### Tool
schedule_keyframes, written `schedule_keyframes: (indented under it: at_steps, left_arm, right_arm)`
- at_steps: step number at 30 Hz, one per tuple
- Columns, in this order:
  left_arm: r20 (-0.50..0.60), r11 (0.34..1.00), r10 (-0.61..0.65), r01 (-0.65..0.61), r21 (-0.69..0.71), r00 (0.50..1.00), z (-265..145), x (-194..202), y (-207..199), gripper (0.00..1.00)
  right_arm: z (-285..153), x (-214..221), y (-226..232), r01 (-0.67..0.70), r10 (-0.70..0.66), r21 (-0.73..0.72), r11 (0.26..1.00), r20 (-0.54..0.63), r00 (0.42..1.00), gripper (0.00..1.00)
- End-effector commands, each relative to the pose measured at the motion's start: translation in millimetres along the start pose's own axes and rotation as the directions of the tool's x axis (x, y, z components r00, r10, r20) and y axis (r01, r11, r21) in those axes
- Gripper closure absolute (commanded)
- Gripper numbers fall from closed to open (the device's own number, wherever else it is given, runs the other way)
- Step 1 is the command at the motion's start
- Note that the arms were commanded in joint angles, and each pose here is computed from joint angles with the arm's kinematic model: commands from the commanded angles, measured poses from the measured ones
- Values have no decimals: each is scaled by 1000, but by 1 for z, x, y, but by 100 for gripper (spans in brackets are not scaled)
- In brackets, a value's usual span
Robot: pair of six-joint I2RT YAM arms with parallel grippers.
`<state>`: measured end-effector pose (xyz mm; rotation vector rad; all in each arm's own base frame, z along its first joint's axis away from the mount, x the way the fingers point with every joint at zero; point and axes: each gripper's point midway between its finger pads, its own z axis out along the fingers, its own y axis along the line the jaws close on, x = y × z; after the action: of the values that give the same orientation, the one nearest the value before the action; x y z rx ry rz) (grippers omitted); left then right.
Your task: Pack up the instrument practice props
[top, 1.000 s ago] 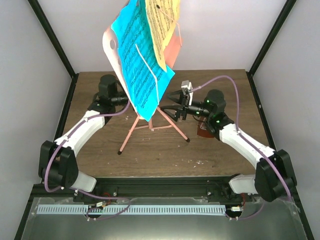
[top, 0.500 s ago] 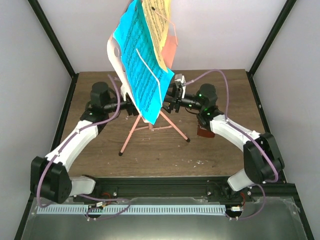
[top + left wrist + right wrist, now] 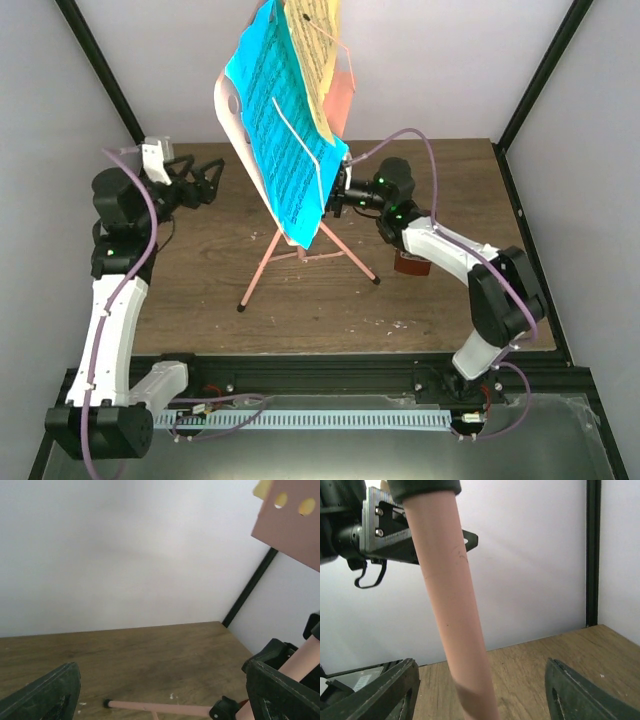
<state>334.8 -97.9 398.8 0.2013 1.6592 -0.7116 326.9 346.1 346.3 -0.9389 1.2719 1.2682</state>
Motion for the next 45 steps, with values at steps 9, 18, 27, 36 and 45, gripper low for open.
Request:
schedule_keyframes:
  at_steps: [9,18,27,36,45]
  left_arm:
    - [-39,923,152,-156,-353,988,-46,30,57,8]
    - [-56,886,185,-191,-422,981,-57,38,67,9]
    - [-61,872,212,-216,-440,975,-61,41,66,9]
    - [-71,860,231,-238,-452,970,-61,43,64,9]
    - [-80,863,234,-245,-441,969,-57,47,61,9]
  right_arm:
    - [34,9,7,61,-63,-98,993,-14,998,64]
    - [36,-2,1,161,-162,90,983,8,987,99]
    - [12,-26,-55,130,-186,549,826,48,981,99]
    - [-4,-38,-85,97,-217,782,616,50,975,99]
    - [7,-37,-109,80,-186,911,404,-3,983,99]
